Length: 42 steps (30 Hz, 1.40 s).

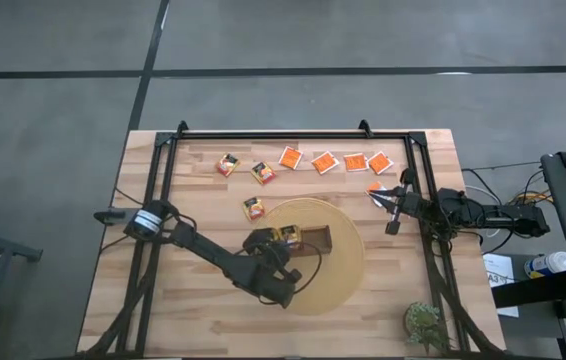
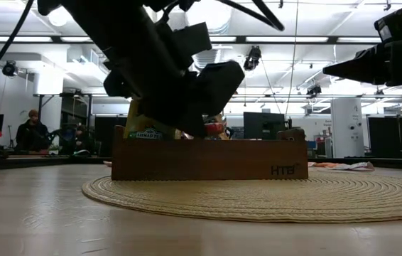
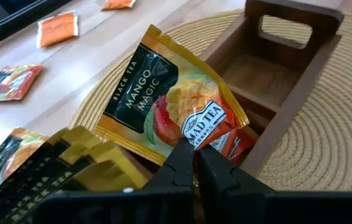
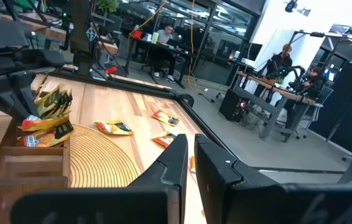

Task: Pick & Place Tea
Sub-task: Put the yellow tea bag into the middle section of the wooden organizer

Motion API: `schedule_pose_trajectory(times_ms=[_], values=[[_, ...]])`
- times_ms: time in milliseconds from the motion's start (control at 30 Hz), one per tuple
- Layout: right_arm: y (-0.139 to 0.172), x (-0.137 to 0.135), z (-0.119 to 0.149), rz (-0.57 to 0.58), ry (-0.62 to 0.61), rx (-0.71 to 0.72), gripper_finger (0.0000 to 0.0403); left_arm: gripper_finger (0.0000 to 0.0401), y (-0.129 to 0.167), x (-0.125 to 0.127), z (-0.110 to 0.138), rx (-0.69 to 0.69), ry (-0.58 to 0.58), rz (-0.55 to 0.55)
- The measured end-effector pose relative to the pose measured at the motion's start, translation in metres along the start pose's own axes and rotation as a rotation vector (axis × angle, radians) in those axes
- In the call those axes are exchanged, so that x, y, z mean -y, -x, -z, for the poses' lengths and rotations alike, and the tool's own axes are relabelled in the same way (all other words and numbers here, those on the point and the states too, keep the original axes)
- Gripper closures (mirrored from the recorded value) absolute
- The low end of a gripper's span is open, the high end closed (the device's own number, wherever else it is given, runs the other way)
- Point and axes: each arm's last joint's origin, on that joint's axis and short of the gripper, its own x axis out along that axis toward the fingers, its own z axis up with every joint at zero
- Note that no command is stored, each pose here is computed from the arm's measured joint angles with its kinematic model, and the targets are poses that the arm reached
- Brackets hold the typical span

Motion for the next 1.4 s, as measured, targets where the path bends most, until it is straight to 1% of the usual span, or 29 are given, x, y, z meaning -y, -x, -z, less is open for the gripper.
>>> schedule_pose_trajectory(times_ms=[167, 500, 833, 1200, 1400], values=[[0.0, 0.0, 0.0, 0.0, 0.0, 0.0, 0.0376, 0.0398, 0.0, 0.002, -0.002, 0.01, -0.012, 0.014], [0.0, 0.0, 0.0, 0.0, 0.0, 0.0, 0.0376, 0.0394, -0.01, -0.003, -0.007, 0.015, -0.066, -0.018], [0.0, 0.0, 0.0, -0.001, 0.0, 0.0, 0.0376, 0.0332, -0.023, -0.009, -0.014, -0.035, -0.16, -0.018], [0.0, 0.0, 0.0, 0.0, 0.0, 0.0, 0.0376, 0.0258, -0.021, -0.005, -0.018, -0.083, -0.144, 0.044], [0.0, 0.0, 0.0, 0.0, 0.0, 0.0, 0.0376, 0.0233, -0.011, 0.005, -0.026, -0.067, -0.145, 0.089]])
